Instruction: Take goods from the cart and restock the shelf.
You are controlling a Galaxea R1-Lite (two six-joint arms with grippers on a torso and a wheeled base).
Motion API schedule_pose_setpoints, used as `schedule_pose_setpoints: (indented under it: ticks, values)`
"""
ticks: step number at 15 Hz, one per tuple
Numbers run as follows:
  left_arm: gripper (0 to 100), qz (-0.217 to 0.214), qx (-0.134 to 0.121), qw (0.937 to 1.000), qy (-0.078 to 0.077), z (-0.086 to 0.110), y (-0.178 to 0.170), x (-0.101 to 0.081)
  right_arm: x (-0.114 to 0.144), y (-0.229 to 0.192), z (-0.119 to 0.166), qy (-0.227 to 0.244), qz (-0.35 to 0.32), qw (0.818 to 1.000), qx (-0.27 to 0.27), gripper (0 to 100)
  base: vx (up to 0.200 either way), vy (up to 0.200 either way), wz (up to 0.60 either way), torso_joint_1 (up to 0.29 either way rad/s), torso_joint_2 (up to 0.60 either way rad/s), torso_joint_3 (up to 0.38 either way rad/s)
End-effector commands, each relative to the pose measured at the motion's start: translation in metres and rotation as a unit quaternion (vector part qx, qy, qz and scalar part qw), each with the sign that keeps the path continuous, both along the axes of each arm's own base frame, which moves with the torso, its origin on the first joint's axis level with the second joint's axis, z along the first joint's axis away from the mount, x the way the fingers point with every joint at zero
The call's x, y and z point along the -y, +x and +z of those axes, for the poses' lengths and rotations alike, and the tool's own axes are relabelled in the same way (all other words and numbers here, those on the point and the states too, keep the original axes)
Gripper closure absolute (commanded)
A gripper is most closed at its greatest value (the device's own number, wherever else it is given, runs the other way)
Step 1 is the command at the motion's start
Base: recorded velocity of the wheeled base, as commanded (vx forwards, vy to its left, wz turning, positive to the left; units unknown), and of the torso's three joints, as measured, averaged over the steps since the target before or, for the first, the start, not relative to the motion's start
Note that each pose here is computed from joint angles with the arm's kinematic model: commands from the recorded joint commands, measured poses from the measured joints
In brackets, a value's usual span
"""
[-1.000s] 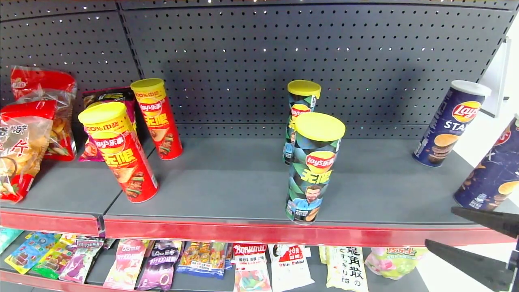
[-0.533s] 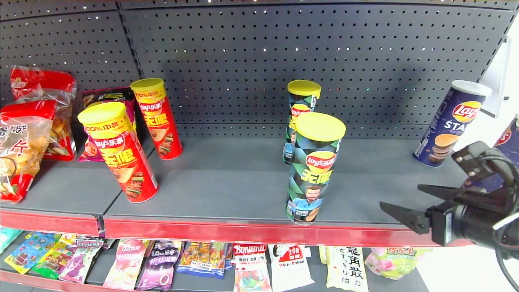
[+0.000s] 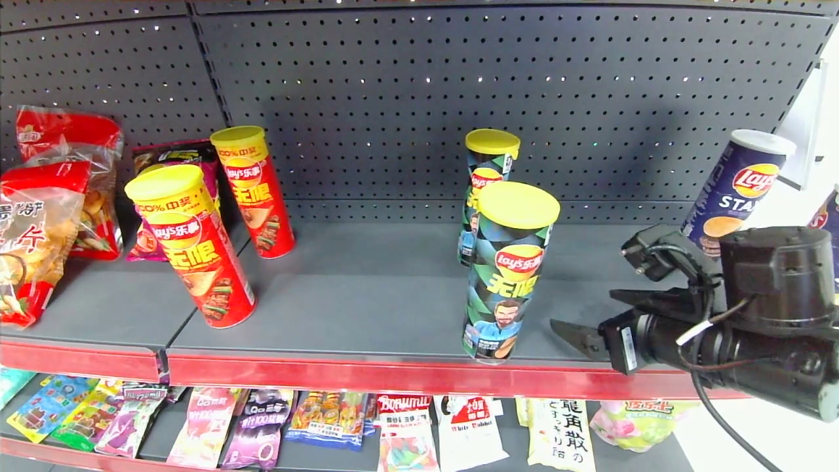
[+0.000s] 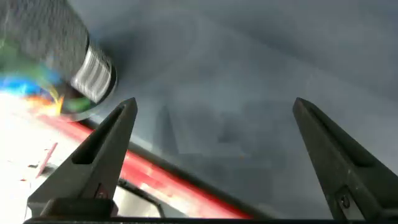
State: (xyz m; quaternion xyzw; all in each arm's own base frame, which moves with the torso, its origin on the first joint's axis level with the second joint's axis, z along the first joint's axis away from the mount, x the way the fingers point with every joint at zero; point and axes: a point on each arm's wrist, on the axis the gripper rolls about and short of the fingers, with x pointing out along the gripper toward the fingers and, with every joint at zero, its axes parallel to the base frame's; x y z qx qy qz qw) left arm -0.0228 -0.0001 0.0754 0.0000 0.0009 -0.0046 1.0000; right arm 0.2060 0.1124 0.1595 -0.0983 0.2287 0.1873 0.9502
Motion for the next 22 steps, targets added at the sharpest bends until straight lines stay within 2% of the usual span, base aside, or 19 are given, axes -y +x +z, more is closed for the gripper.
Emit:
schedule_pose_setpoints:
  ticks: [1,7,22]
  values:
    - [0,0.0,0.0,1.0,0.0,0.0,0.0,0.0,-0.01,0.009,-0.007,-0.011,0.007,1.0,-0.012,0,0.0,0.0,0.0,0.0,0.0,0.0]
    - [0,0.0,0.0,1.0,0.0,0.0,0.0,0.0,-0.023,0.019,-0.016,-0.024,0.011,0.999,-0.024,0,0.0,0.0,0.0,0.0,0.0,0.0]
    - [0,0.0,0.0,1.0,0.0,0.0,0.0,0.0,-0.042,0.022,-0.016,-0.024,0.035,0.999,-0.022,0,0.0,0.0,0.0,0.0,0.0,0.0]
